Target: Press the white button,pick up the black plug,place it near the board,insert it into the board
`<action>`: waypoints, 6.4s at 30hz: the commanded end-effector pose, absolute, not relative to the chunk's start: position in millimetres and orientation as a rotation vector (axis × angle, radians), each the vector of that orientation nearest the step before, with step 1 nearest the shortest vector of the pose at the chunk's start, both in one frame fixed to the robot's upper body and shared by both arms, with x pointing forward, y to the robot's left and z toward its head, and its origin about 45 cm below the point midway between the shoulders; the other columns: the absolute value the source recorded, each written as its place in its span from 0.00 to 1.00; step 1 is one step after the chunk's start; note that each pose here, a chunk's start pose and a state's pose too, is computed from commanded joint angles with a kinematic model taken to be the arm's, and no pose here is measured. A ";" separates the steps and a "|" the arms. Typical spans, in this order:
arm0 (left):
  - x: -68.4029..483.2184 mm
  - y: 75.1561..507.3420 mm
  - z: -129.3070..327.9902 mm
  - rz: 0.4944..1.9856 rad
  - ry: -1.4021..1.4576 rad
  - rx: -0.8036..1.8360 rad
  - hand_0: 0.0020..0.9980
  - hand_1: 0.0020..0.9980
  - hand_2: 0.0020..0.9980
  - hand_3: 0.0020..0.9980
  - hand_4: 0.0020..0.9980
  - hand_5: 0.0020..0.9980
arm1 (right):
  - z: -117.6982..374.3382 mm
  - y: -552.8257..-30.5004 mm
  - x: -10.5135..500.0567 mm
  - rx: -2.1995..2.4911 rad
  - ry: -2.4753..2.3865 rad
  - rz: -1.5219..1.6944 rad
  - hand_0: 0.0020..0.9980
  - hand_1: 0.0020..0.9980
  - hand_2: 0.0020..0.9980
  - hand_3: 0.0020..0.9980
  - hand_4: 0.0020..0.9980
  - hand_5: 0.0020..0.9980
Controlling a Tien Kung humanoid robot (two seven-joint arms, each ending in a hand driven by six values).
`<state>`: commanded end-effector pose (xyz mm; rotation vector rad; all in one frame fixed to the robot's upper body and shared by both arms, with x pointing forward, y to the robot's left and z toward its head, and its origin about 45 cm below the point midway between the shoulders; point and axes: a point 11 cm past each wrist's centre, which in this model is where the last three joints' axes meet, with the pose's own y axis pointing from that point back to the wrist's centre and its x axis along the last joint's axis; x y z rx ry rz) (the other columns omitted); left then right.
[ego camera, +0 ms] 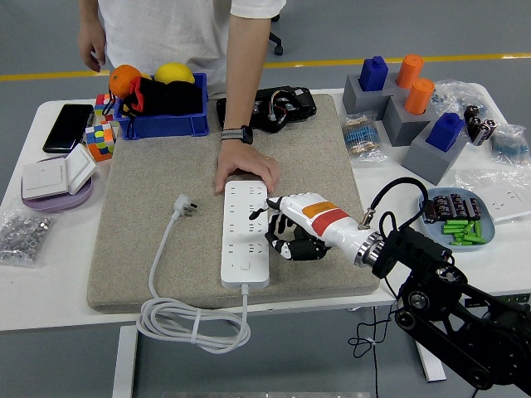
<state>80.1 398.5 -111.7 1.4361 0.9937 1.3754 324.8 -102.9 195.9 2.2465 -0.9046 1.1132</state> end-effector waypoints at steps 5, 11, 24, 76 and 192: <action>79.3 398.1 -112.0 1.376 0.997 1.435 0.47 0.50 0.50 0.58 0.56 0.26 | 191.2 -115.6 332.7 2.212 -0.922 1.022 0.99 0.98 0.96 1.00 1.00 0.60; 78.7 398.2 -112.0 1.375 0.997 1.437 0.47 0.50 0.50 0.58 0.56 0.27 | 188.0 -128.9 339.4 2.187 -0.984 1.009 1.00 1.00 1.00 1.00 1.00 0.70; 77.4 397.0 -112.6 1.359 0.995 1.445 0.47 0.50 0.50 0.59 0.56 0.27 | 163.7 -156.2 350.0 2.101 -1.021 0.982 0.89 0.86 0.83 0.88 1.00 0.35; 80.7 394.2 -112.8 1.356 0.991 1.435 0.47 0.50 0.50 0.59 0.57 0.26 | 127.7 -176.0 357.1 2.063 -1.014 0.913 0.54 0.53 0.56 0.62 0.86 0.11; 78.4 397.5 -112.3 1.358 0.991 1.441 0.48 0.50 0.50 0.59 0.57 0.25 | 152.9 -94.6 345.0 2.147 -0.883 1.117 0.02 0.00 0.12 0.47 0.74 0.00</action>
